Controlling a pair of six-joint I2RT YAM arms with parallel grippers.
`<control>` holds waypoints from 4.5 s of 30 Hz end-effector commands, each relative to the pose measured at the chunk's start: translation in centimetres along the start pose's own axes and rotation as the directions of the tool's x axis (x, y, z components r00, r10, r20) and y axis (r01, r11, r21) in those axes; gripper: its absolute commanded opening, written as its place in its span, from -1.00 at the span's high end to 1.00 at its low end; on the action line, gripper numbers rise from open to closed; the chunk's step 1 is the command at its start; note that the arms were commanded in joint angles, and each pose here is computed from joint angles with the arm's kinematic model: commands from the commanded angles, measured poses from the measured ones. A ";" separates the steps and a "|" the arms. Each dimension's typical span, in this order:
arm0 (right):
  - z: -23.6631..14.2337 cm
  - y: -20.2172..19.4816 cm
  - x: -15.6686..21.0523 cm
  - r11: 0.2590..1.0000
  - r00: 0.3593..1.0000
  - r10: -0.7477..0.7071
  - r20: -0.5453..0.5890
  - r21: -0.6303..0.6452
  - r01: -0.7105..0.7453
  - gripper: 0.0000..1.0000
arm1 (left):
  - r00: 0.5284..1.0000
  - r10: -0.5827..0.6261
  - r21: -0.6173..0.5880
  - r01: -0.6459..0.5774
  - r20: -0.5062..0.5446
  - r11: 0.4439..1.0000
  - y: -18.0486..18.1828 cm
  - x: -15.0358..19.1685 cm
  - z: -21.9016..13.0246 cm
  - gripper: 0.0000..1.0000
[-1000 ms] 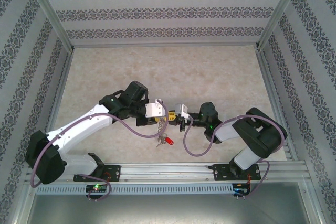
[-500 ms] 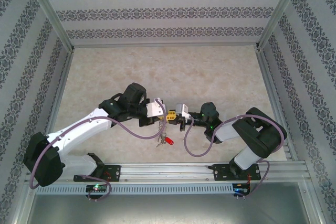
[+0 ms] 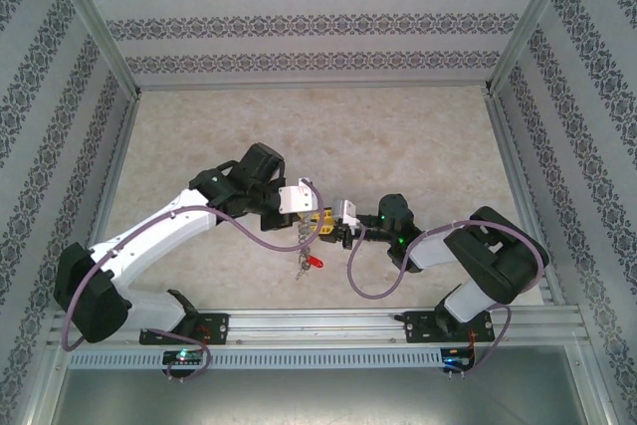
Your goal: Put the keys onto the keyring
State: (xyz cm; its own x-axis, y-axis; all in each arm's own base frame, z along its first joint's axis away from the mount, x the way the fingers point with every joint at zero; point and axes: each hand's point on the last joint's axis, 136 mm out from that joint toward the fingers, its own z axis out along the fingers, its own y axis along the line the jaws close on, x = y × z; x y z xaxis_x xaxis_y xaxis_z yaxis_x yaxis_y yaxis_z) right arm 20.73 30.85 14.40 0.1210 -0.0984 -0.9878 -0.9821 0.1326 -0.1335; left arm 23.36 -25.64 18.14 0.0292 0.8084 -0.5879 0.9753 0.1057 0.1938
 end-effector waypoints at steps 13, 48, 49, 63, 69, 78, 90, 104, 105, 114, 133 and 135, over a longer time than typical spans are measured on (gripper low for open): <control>1.1 -0.5 -2.6 0.998 0.997 -0.041 0.070 -0.034 0.043 0.53 | 0.976 0.104 0.081 -0.090 -0.189 0.993 -1.4 1.3 0.1 1.00; 0.7 -0.2 -2.8 0.999 0.993 -0.009 0.118 -0.035 0.014 1.00 | 0.996 0.069 -0.022 -0.068 0.053 0.997 -1.5 0.2 -0.2 0.62; 0.7 0.0 -2.8 0.999 0.993 -0.008 0.117 -0.042 0.013 1.00 | 0.996 0.060 -0.025 -0.058 0.061 0.998 -1.4 0.2 -0.1 0.59; 0.4 0.3 -3.4 0.999 0.991 -0.024 0.130 -0.042 0.030 1.00 | 0.984 -0.034 -0.026 0.039 0.174 0.999 -0.3 -0.2 0.5 0.60; 0.4 0.2 -3.3 0.999 0.991 -0.024 0.128 -0.036 0.029 1.00 | 0.984 -0.024 -0.022 0.028 0.176 0.999 -0.3 -0.2 0.4 1.00; 0.8 0.1 -1.8 1.000 0.998 -0.008 0.056 -0.027 0.010 0.60 | 0.999 0.032 0.069 -0.035 0.034 0.997 -1.5 0.8 -1.2 1.00; 1.8 0.3 -2.8 0.998 0.997 0.002 0.081 -0.058 0.002 0.48 | 0.991 0.078 0.143 -0.063 -0.107 0.988 -2.1 1.4 -0.2 1.00; 2.5 0.3 -2.3 0.996 0.997 0.025 0.072 -0.083 -0.019 0.57 | 0.991 0.092 0.125 -0.079 -0.099 0.989 -1.4 0.6 -0.1 0.96; 2.5 0.3 -2.1 0.996 0.997 0.029 0.069 -0.083 -0.023 0.61 | 0.991 0.090 0.126 -0.077 -0.100 0.989 -1.5 0.6 0.0 0.96; 2.6 0.1 -2.0 0.997 0.997 0.042 0.070 -0.073 -0.037 0.86 | 0.995 0.071 0.113 -0.062 -0.070 0.992 -1.3 0.2 0.2 0.99; 1.6 -0.7 -3.4 1.000 0.992 -0.005 0.124 0.020 0.002 1.00 | 0.992 -0.121 0.001 0.121 0.026 0.993 -0.4 2.3 1.4 0.63; 1.6 -0.8 -3.2 1.000 0.993 -0.010 0.119 0.026 0.007 1.00 | 0.982 -0.178 -0.042 0.181 0.064 0.983 0.3 2.2 1.4 0.61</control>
State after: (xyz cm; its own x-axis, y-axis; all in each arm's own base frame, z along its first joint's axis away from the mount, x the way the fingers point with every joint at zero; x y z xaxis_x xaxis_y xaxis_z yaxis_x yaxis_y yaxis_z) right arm 21.55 32.72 15.17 0.0593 -0.0437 -0.9973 -0.9876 0.1431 -0.0650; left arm 23.06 -24.43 15.21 -0.0509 0.8010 -0.5965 0.9761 0.1663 0.1400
